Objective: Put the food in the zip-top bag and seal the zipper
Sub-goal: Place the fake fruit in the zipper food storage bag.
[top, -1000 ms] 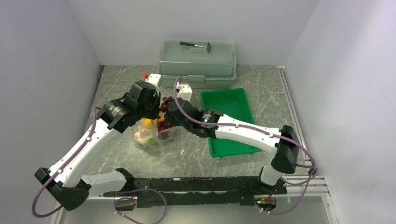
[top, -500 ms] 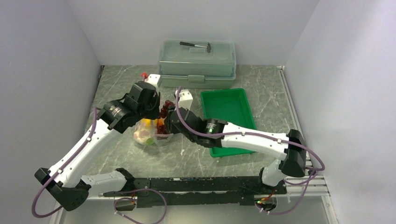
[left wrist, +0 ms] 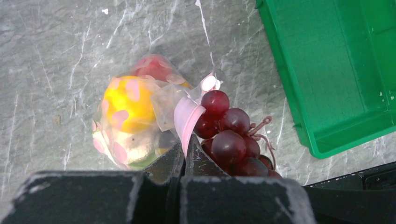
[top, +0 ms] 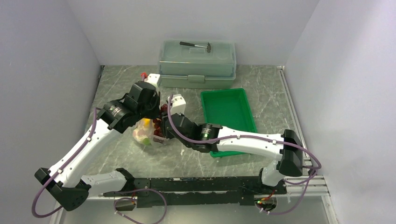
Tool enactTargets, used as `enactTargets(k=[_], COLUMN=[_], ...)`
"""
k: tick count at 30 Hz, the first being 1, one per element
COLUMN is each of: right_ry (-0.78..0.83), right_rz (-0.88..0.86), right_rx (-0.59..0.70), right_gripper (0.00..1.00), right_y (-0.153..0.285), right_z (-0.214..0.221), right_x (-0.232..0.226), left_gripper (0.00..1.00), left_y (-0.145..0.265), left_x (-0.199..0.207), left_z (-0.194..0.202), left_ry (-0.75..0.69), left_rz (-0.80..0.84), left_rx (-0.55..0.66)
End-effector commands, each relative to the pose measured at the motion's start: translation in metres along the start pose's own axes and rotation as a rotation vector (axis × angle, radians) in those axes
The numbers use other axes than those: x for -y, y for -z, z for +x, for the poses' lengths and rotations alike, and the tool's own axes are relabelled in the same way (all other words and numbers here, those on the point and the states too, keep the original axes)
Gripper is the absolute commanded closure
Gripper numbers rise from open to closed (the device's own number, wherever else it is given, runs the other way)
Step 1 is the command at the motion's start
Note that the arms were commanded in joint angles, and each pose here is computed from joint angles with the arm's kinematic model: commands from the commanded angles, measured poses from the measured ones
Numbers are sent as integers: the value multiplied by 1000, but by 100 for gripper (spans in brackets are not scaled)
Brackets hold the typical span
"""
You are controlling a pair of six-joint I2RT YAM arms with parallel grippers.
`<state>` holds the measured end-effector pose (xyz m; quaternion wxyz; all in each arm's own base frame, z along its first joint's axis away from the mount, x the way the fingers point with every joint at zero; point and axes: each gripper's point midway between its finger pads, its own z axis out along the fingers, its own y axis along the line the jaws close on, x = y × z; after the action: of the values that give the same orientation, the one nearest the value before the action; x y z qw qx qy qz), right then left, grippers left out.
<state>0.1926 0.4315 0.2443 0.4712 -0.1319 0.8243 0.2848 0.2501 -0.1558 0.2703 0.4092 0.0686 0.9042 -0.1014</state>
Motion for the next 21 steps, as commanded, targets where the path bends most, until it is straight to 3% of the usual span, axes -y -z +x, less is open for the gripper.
enactTargets(k=[1, 10, 16, 21], right_ry=[8, 4, -41, -61], right_rz=[-5, -1, -115, -150], right_rx=[37, 11, -72, -130], right_gripper=[96, 88, 99, 100], right_y=[0, -20, -42, -52], right_z=[-27, -26, -7, 10], right_x=[-18, -12, -23, -21], left_gripper=[100, 100, 100, 100], left_y=[7, 13, 18, 17], left_x=[8, 6, 9, 9], left_z=[-18, -20, -22, -20], left_ry=[36, 39, 47, 47], left_rz=[31, 33, 51, 56], left_rx=[63, 75, 83, 79])
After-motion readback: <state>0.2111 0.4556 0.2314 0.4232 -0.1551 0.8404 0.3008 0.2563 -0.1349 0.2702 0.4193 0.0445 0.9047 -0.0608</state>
